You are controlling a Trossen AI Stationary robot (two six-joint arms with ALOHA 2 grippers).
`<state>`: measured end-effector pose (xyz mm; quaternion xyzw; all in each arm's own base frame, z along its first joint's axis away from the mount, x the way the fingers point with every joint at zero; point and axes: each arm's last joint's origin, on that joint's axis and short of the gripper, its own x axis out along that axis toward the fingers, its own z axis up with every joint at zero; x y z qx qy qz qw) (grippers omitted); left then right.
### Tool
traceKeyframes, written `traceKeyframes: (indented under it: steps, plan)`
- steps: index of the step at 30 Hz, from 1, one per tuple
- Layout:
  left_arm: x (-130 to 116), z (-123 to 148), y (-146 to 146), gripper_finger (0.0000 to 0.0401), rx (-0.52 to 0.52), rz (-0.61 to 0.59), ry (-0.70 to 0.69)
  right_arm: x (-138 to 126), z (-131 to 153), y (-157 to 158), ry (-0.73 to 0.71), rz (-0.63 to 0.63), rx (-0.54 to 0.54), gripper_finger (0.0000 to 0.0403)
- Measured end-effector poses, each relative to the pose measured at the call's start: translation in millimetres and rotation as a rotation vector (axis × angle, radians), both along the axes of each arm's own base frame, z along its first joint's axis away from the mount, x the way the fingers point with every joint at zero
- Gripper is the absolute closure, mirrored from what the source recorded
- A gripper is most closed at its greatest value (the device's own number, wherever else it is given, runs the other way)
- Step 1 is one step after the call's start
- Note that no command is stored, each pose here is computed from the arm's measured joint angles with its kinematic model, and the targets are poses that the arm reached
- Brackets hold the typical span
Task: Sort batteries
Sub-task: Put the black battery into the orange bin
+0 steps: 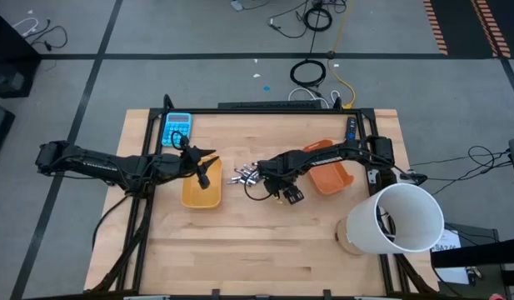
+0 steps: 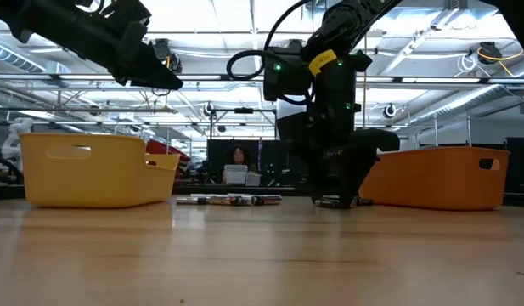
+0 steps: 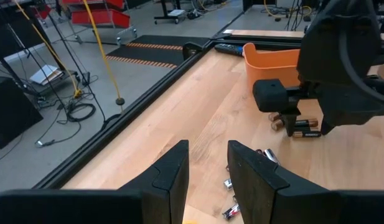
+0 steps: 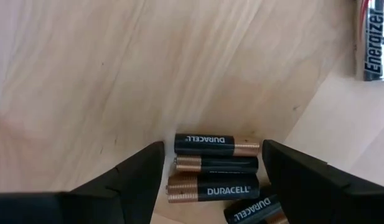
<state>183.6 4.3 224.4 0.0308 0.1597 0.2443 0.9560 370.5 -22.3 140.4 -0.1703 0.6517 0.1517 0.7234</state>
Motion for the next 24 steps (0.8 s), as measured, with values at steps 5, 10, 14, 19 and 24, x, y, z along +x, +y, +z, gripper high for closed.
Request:
traceKeyframes:
  steps: [5, 10, 14, 19, 24]
  plan:
    - [0.0, 0.0, 0.0, 0.0280, 0.000, 0.000, 0.000, 0.0, -0.3, 0.1, -0.001, -0.031, 0.010, 0.0136]
    - [0.0, 0.0, 0.0, 0.0280, 0.001, 0.000, 0.001, 0.3, -0.6, -1.0, -0.005, -0.067, 0.025, 0.0136]
    - [0.0, -0.1, 0.0, 0.0280, 0.002, -0.001, 0.002, -0.1, -0.8, -4.0, -0.003, -0.085, 0.039, 0.0144]
    - [-0.3, -0.9, 0.0, 0.0280, 0.002, 0.000, 0.011, -0.9, -0.8, -10.4, -0.002, -0.100, 0.062, 0.0164]
    - [-0.8, -2.0, 0.0, 0.0280, 0.001, 0.000, 0.023, -1.2, -0.7, -12.1, -0.001, -0.079, 0.060, 0.0181]
